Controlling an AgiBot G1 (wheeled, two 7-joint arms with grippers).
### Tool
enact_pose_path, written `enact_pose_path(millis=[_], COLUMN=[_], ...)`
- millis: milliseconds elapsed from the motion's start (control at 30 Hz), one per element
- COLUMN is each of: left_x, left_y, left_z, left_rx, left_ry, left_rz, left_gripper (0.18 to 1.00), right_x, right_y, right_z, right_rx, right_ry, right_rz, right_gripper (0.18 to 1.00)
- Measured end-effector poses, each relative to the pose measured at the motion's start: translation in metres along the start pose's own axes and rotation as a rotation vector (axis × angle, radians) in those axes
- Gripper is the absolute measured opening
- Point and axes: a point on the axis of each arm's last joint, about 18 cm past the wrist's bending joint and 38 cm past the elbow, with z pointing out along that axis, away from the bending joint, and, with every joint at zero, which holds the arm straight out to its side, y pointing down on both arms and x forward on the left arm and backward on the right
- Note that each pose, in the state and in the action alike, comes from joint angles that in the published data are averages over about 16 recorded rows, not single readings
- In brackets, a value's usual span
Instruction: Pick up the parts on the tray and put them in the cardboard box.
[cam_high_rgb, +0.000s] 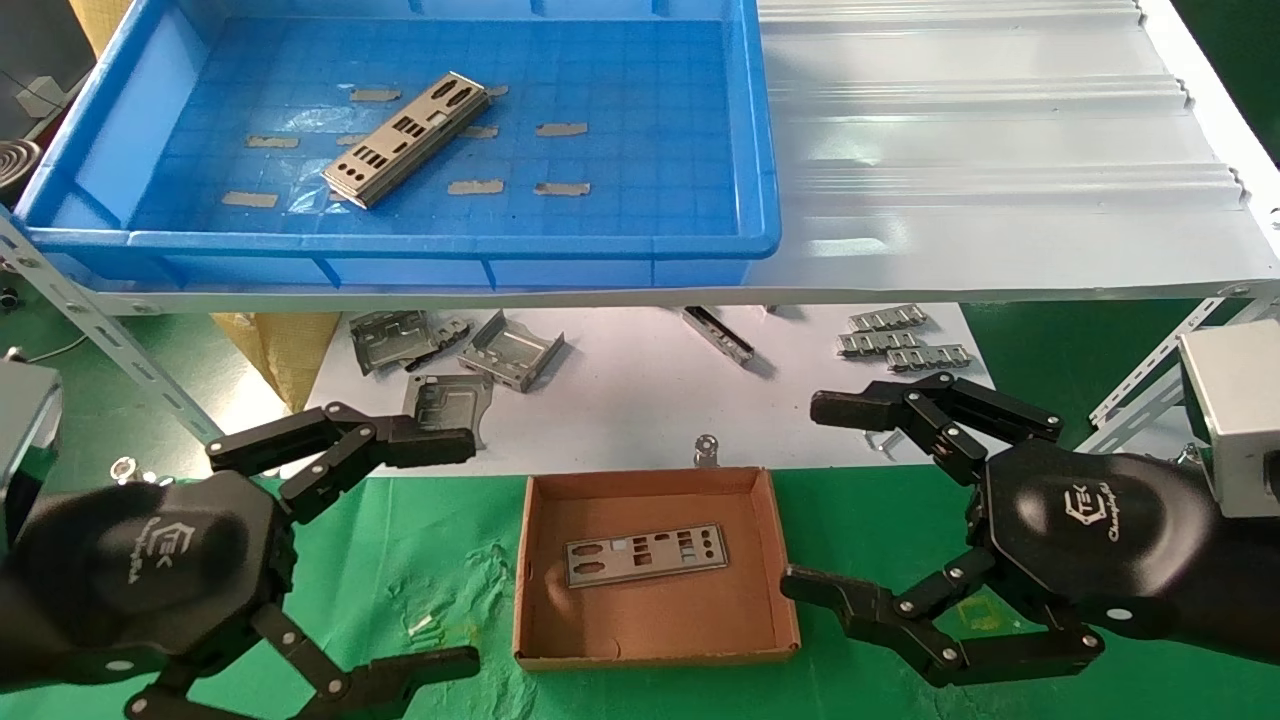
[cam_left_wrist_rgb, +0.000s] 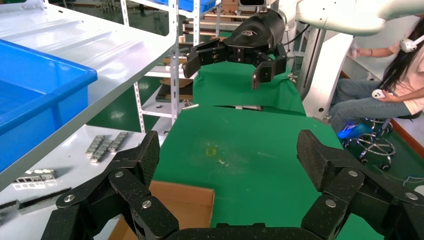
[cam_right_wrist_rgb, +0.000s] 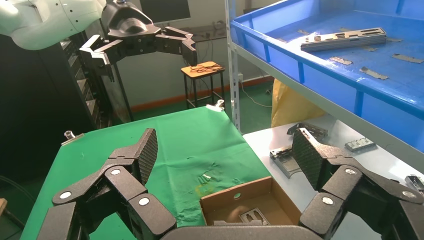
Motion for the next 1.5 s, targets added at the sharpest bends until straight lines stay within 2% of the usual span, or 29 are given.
enact_pose_path(millis=[600,1000,1200,1500], left_x=[0.0000,0.0000,0.0000,0.0000], left_y=[0.0000,0.0000,0.0000,0.0000], left_z=[0.0000,0.0000,0.0000,0.0000], left_rx=[0.000,0.000,0.000,0.000], left_ry=[0.000,0.000,0.000,0.000], left_rz=[0.000,0.000,0.000,0.000], left_gripper=[1.001,1.001,1.001,1.001], right_x=[0.0000,0.0000,0.0000,0.0000], right_y=[0.0000,0.0000,0.0000,0.0000], right_z=[0.0000,0.0000,0.0000,0.0000], right_rx=[0.000,0.000,0.000,0.000], right_ry=[0.000,0.000,0.000,0.000], right_rz=[0.000,0.000,0.000,0.000], right_gripper=[0.999,0.947,0.872,0.686])
